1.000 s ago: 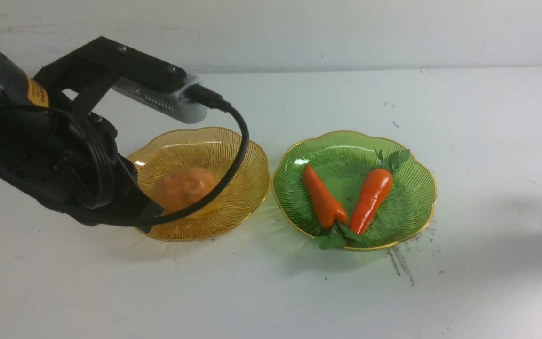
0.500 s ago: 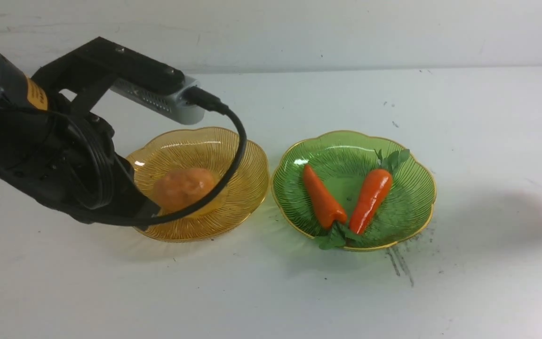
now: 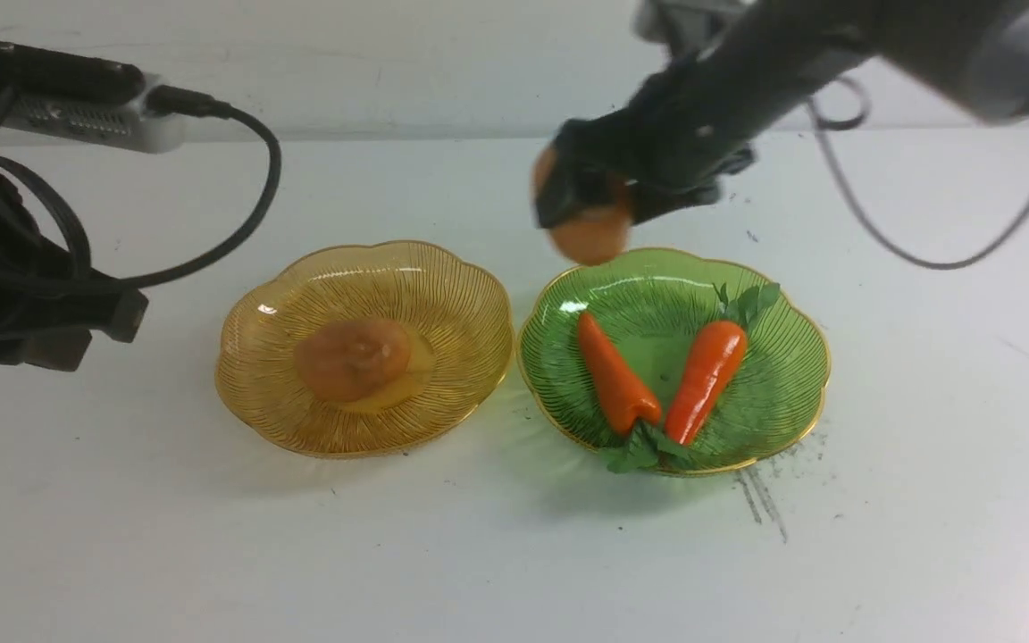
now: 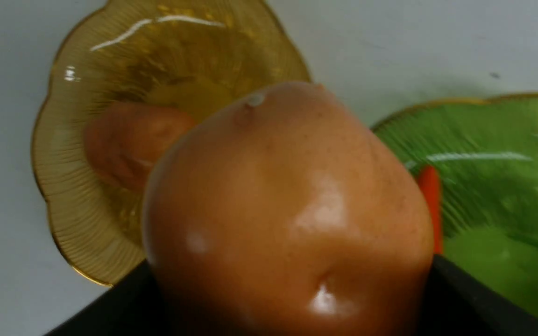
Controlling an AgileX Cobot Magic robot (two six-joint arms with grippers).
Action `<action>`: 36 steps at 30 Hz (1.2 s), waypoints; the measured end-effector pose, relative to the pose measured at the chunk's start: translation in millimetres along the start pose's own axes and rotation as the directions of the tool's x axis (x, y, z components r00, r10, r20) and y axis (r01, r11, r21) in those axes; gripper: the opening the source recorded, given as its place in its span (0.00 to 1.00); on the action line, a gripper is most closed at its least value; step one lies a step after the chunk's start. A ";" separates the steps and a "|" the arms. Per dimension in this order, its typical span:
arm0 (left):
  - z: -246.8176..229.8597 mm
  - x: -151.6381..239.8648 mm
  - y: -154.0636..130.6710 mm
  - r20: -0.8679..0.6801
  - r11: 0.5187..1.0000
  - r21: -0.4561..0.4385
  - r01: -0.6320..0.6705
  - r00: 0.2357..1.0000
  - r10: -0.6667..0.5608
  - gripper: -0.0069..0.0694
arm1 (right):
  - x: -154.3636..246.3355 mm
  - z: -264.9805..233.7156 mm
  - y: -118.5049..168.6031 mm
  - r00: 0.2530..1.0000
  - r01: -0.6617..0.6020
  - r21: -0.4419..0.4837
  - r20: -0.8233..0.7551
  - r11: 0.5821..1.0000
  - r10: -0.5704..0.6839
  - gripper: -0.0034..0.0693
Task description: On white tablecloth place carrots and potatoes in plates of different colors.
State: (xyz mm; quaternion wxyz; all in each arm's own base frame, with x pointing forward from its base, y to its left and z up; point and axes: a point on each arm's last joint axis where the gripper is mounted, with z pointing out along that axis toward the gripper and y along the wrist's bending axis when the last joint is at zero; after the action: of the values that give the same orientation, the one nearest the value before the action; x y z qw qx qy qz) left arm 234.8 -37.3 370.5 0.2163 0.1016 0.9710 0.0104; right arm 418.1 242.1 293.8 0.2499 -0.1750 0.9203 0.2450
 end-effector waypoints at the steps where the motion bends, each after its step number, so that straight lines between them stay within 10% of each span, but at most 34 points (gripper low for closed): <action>1: 0.0 0.0 0.1 0.000 1.000 0.001 0.002 1.000 -0.002 0.09 | -0.3 3.0 2.2 1.000 0.004 -0.002 0.008 1.000 -0.004 0.87; 13: -0.1 0.1 -4.0 -0.001 0.999 0.050 -0.009 1.000 0.009 0.09 | 15.9 112.6 17.7 0.999 0.046 -0.033 -0.026 0.998 -0.047 0.87; 36: -16.4 5.9 -13.8 0.060 0.986 0.158 -0.044 0.998 0.035 0.09 | -6.5 65.8 25.8 0.984 0.152 0.092 -0.103 0.984 -0.142 0.96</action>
State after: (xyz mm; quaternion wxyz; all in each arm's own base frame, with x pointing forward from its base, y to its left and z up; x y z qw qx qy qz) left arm 220.0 -49.2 382.0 0.2350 0.1380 0.9599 -0.0657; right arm 436.6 299.9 257.0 0.2314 -0.2415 0.9267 0.1713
